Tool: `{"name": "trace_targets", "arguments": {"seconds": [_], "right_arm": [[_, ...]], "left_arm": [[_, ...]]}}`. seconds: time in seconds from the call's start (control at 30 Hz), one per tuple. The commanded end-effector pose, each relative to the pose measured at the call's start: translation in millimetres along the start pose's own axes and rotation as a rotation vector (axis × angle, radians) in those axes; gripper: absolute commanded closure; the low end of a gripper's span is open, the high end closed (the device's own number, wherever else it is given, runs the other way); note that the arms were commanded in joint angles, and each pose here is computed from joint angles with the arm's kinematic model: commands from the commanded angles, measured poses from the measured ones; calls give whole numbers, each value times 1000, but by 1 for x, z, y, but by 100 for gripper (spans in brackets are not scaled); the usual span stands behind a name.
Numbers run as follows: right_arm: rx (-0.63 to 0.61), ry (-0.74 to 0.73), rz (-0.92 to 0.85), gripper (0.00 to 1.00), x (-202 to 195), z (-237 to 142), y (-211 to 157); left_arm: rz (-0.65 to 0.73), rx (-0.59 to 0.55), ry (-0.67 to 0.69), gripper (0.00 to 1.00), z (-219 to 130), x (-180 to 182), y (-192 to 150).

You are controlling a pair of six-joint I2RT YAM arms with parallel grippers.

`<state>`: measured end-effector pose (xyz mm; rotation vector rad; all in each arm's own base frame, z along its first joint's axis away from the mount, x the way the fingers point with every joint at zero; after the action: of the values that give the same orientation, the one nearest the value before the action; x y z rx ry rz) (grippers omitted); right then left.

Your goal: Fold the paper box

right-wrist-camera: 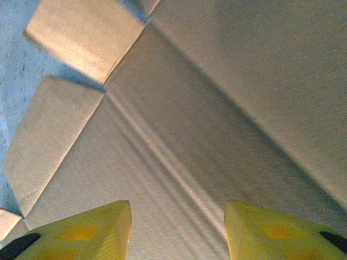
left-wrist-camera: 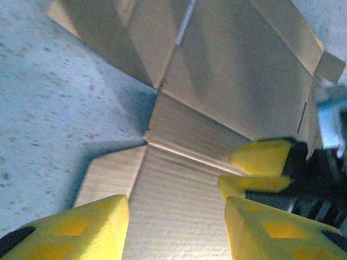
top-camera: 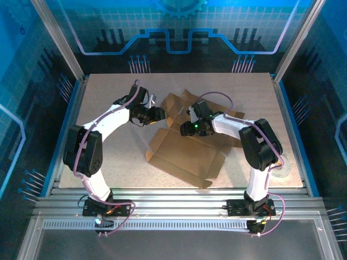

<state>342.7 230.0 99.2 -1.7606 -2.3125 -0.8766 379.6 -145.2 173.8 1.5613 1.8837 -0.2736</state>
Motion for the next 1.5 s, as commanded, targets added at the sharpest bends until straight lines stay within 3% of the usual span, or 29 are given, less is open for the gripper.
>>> {"name": "trace_targets", "arguments": {"seconds": [0.0,0.13,0.67,0.87,1.23,1.47], "right_arm": [[48,50,-69,51,16,17,-15],[91,66,-109,52,30,28,-27],[181,109,-248,54,68,37,-65],[173,107,-254,54,69,37,-62],[182,95,-263,55,70,39,-61],[178,81,-266,55,69,38,-59]], "left_arm": [[-19,-24,-6,50,-13,12,6],[23,-37,7,49,-20,19,19],[177,156,251,43,14,41,89],[194,206,244,31,21,49,108],[214,166,131,33,53,54,133],[182,215,76,35,71,60,132]]}}
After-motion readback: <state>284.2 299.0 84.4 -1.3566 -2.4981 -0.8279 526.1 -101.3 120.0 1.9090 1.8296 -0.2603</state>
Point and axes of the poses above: each hand's point on the last joint's axis, 136 mm out from that joint toward the fingers, its own z axis out along the fingers, its own x axis along the line the jaws close on, y = z × x, the point moved 7 cm from there along -z, back along the fingers, and after that the axes turned 4 degrees about -z, right-handed, at the moved point
